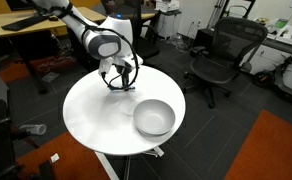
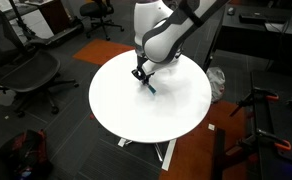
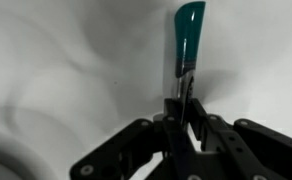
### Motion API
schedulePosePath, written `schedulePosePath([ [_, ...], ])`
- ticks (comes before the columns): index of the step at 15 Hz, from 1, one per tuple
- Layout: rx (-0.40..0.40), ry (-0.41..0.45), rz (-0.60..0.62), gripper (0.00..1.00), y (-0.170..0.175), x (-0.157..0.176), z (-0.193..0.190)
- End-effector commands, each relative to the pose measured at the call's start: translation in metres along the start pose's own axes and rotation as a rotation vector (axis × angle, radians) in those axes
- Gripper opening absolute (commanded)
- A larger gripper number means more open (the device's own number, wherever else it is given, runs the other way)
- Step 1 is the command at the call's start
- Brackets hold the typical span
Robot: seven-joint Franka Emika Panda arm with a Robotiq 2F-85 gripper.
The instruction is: Move the green marker to the left
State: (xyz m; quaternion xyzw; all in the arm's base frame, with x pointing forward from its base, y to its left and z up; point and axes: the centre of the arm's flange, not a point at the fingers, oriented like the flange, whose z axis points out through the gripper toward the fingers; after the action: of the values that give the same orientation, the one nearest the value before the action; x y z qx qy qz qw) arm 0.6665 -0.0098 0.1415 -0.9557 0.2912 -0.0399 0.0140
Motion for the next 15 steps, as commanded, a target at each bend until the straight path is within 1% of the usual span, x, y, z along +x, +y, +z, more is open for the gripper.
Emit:
schedulePosePath([
  [1,0.028,0.006,-0.111,0.05,-0.027,-0.023,-0.013],
  [4,0.041,0.000,-0.192,0.05,-0.050,-0.040,-0.018],
  [8,0.061,0.006,-0.298,0.05,-0.080,-0.060,-0.036],
  [12,0.079,-0.007,-0.367,0.05,-0.104,-0.069,-0.040],
  [15,0.086,-0.008,-0.392,0.05,-0.113,-0.068,-0.034],
])
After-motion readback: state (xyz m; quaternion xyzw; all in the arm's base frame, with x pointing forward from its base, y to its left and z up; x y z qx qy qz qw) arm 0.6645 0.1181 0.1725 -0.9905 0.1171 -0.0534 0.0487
